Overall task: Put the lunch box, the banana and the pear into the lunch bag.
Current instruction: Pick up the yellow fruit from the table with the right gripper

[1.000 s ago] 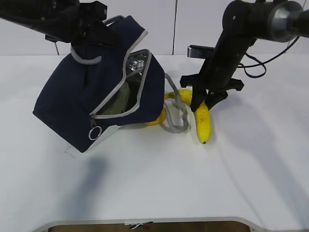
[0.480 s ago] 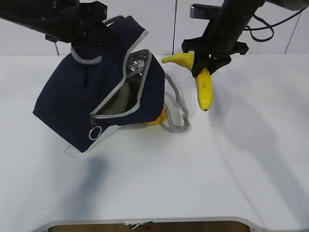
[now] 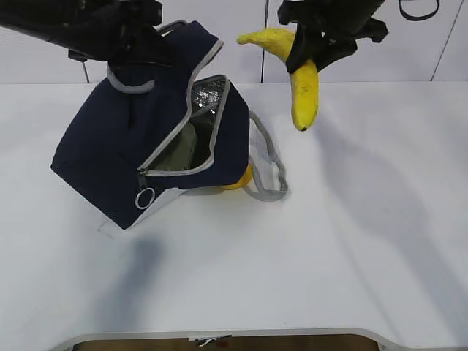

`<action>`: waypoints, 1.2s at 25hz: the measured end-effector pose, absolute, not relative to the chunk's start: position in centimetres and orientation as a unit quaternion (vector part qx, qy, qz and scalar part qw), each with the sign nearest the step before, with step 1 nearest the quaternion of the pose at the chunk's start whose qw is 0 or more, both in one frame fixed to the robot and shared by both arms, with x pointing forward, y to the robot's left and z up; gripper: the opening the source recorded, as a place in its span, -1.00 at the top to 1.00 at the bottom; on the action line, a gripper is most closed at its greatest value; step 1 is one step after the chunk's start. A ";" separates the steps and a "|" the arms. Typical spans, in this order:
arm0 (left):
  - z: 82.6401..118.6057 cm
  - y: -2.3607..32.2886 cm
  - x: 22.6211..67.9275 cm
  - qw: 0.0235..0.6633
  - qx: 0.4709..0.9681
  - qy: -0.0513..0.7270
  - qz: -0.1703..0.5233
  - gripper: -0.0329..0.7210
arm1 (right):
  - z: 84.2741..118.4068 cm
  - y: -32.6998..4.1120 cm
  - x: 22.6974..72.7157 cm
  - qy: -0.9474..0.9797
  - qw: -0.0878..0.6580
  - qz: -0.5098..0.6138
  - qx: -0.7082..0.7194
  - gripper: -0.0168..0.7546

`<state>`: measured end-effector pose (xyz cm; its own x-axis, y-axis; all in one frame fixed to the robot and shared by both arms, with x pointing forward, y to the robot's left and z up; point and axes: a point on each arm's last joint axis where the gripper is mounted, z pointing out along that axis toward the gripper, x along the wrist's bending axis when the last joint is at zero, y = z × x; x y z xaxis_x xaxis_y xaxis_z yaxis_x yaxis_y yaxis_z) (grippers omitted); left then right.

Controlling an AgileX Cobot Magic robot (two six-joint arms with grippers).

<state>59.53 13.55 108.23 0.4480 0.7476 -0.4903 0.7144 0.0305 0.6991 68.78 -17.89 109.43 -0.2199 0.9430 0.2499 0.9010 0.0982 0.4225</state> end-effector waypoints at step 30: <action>109.1 13.3 60.0 0.537 0.627 0.564 -0.011 0.87 | 105.8 -13.2 69.0 0.756 -0.064 0.271 0.592 0.28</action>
<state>60.01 13.32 109.10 0.3640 0.6952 -0.6199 0.7197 0.2125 0.6609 68.97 -13.17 105.77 -0.2899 0.8610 0.4178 0.9304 0.1513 0.3339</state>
